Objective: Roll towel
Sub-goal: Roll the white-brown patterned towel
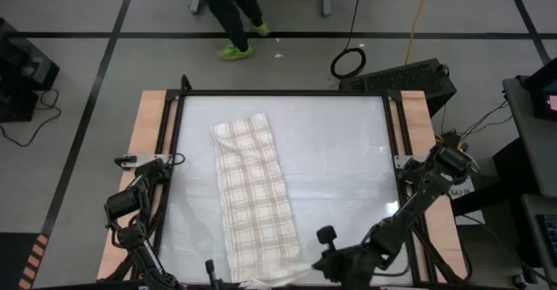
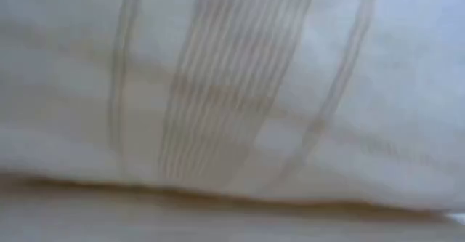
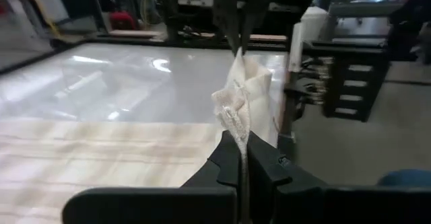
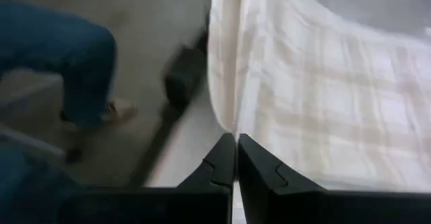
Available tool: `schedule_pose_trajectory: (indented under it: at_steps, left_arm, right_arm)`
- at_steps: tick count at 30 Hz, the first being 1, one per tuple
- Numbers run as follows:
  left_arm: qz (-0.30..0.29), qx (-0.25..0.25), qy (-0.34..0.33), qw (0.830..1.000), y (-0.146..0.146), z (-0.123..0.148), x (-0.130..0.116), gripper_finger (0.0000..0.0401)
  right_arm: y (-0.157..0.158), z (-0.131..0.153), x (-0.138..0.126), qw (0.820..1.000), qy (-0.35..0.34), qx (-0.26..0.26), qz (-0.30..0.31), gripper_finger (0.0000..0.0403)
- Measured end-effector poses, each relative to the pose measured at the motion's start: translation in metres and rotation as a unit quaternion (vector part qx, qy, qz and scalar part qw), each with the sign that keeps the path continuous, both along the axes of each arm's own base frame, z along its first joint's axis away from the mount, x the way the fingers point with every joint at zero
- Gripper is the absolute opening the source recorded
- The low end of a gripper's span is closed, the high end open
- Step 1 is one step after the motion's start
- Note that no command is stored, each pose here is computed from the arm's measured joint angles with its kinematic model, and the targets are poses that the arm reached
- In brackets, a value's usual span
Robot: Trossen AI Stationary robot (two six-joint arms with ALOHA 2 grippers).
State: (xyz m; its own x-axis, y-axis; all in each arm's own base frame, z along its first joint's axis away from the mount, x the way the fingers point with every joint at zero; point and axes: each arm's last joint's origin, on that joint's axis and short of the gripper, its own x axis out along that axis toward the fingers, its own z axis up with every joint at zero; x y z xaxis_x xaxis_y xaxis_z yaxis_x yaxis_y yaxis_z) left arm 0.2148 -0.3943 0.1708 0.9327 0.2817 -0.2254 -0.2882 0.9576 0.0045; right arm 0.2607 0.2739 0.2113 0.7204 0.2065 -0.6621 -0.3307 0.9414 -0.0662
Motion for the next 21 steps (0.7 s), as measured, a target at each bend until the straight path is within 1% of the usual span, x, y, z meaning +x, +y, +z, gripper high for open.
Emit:
schedule_pose_trajectory:
  at_steps: [3,7,10,14,18,21]
  left_arm:
    - [0.027,0.044,-0.023,0.998,0.006,-0.005,-0.002,0.0008]
    - [0.078,0.096,-0.077,0.989,0.016,-0.001,0.010,0.0008]
    - [0.104,0.127,-0.068,0.984,0.029,-0.001,0.030,0.0008]
    - [0.153,0.138,-0.058,0.977,0.056,-0.001,0.066,0.0008]
    - [0.193,0.154,-0.045,0.968,0.082,0.010,0.093,0.0008]
    - [0.209,0.163,-0.037,0.964,0.096,0.026,0.102,0.0008]
  right_arm:
    - [-0.011,0.003,0.000,0.999,0.014,-0.033,-0.007,0.0003]
    - [-0.033,0.025,0.000,0.998,0.007,-0.069,0.008,0.0003]
    - [-0.056,0.045,-0.003,0.994,0.006,-0.105,0.022,0.0003]
    - [-0.094,0.078,-0.015,0.990,-0.001,-0.140,0.026,0.0003]
    - [-0.131,0.111,-0.026,0.990,-0.033,-0.136,0.010,0.0003]
    - [-0.148,0.128,-0.034,0.993,-0.051,-0.101,0.029,0.0003]
